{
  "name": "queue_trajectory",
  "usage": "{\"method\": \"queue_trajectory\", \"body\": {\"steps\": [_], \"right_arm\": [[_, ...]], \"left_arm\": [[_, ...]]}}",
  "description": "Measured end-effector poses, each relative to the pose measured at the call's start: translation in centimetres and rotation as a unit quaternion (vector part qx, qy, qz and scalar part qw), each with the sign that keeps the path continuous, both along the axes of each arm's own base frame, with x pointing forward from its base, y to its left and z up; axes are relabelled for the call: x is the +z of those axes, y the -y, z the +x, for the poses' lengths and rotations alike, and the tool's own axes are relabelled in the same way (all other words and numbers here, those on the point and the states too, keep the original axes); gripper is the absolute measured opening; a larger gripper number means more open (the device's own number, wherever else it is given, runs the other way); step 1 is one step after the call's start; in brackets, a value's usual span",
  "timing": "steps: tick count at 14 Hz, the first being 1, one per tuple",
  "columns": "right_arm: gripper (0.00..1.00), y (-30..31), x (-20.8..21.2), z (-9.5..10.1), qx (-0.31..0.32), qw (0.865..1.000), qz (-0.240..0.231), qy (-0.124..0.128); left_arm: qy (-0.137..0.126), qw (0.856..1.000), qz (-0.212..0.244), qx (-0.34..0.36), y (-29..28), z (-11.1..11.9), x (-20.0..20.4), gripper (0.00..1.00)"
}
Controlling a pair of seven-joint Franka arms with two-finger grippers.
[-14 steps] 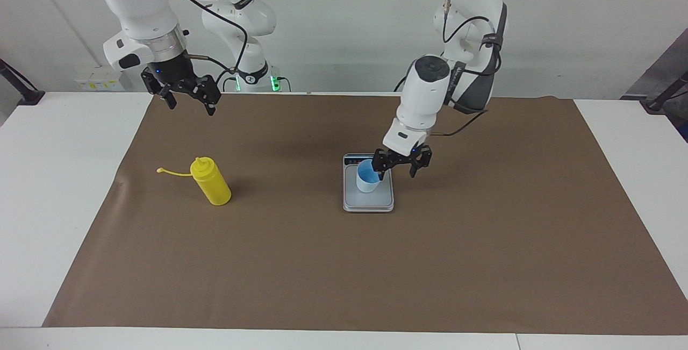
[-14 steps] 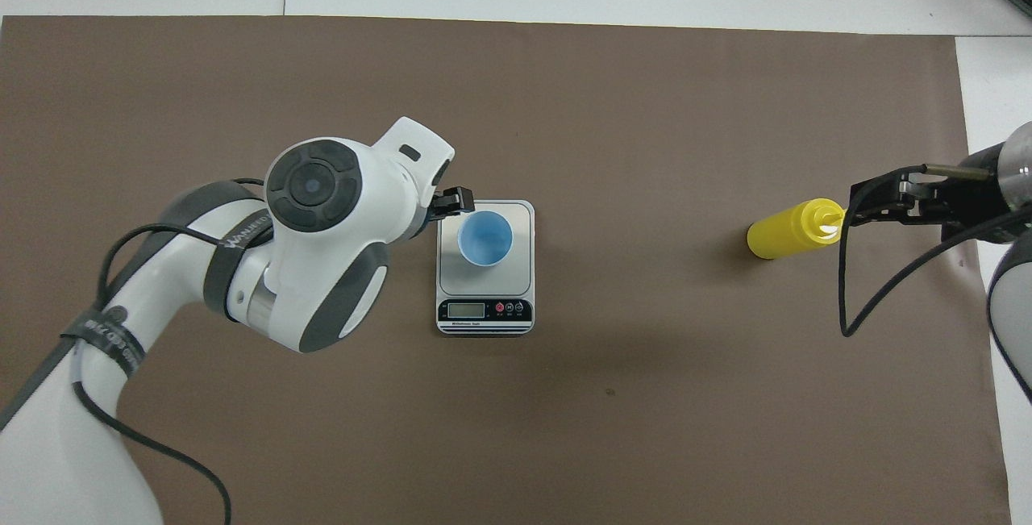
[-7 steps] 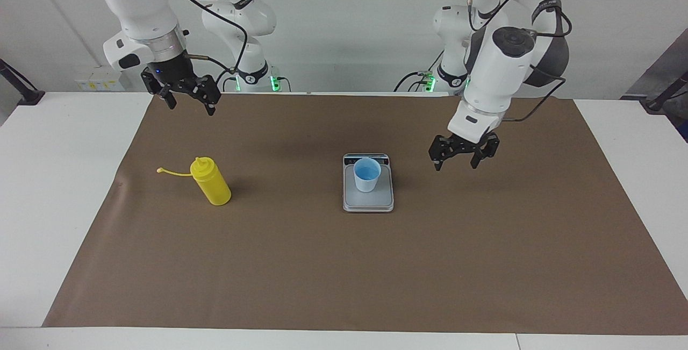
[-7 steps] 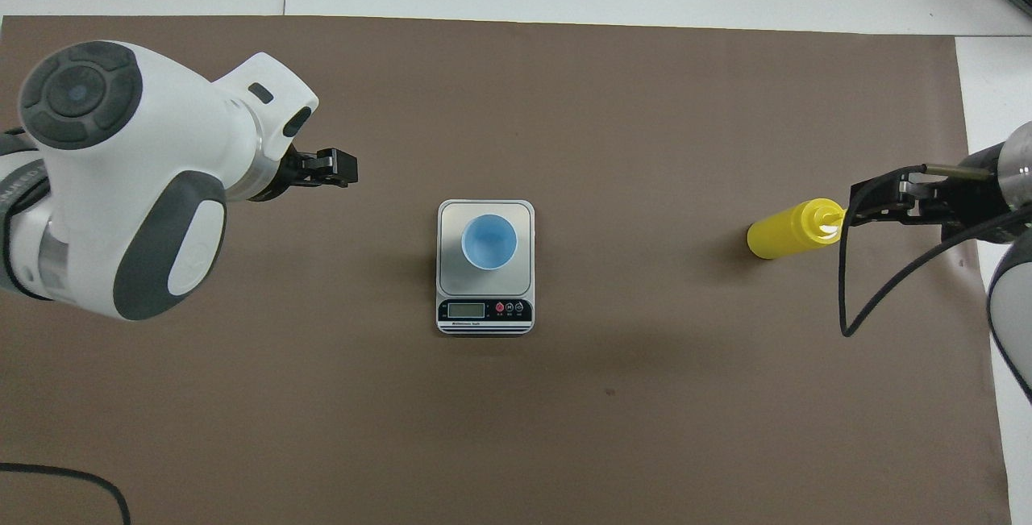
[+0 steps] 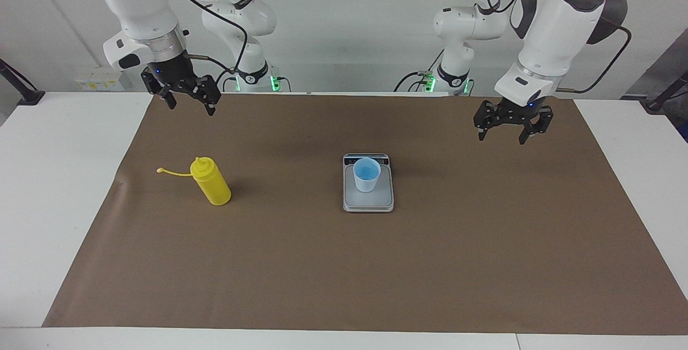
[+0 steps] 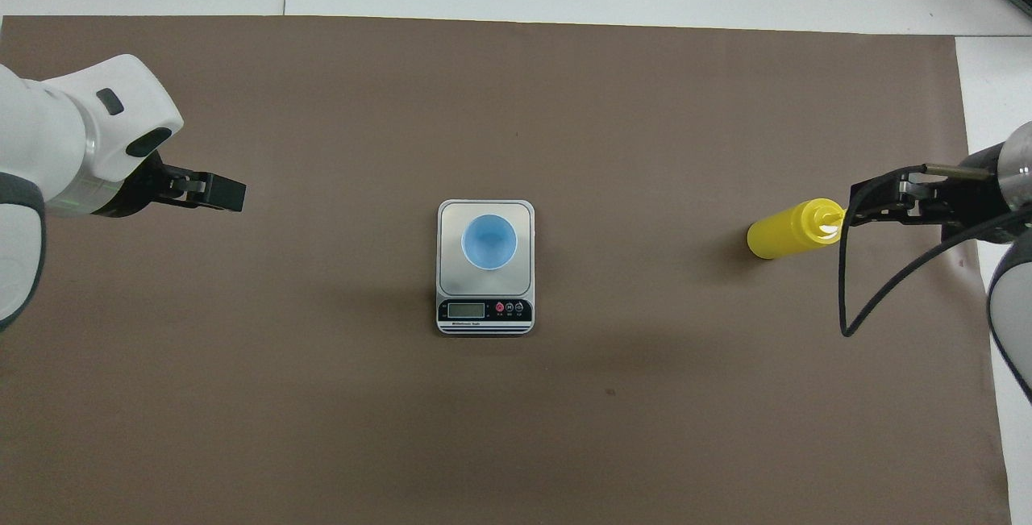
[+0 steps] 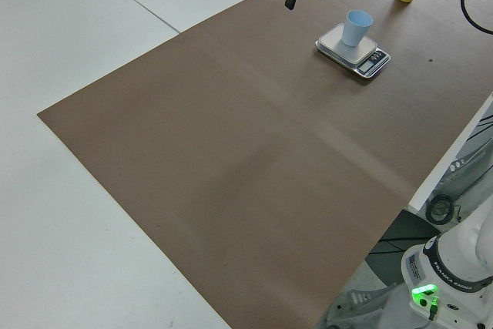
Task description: Pour seasoning into cup on scale with both arms
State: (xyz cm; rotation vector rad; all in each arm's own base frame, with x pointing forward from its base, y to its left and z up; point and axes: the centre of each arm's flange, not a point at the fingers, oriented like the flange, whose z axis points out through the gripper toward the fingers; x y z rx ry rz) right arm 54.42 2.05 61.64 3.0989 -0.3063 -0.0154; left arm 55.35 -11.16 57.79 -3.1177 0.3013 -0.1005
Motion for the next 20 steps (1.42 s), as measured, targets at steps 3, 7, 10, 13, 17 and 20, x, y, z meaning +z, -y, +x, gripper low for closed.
{"method": "queue_trajectory", "body": {"steps": [3, 7, 10, 13, 17, 20], "right_arm": [[1.00, 0.0, 0.0, 0.0, 0.000, 1.000, 0.000, 0.000], [1.00, 0.0, 0.0, 0.0, 0.000, 1.000, 0.000, 0.000], [1.00, 0.0, 0.0, 0.0, 0.000, 1.000, 0.000, 0.000], [1.00, 0.0, 0.0, 0.0, 0.000, 1.000, 0.000, 0.000], [1.00, 0.0, 0.0, 0.0, 0.000, 1.000, 0.000, 0.000], [1.00, 0.0, 0.0, 0.0, 0.000, 1.000, 0.000, 0.000]], "left_arm": [[-0.013, 1.000, 0.003, 0.008, -1.4, -0.5, 2.7, 1.00], [-0.016, 0.999, -0.023, 0.028, -3.2, -0.6, 4.6, 1.00], [-0.021, 0.999, -0.027, 0.034, -3.8, -0.7, 4.7, 1.00], [-0.023, 0.999, -0.026, 0.016, -5.1, -0.6, 4.7, 1.00], [-0.033, 0.999, -0.024, 0.008, -5.3, -0.9, 4.0, 1.00], [-0.033, 0.999, -0.023, 0.009, -5.4, -1.1, 4.1, 1.00]]}}
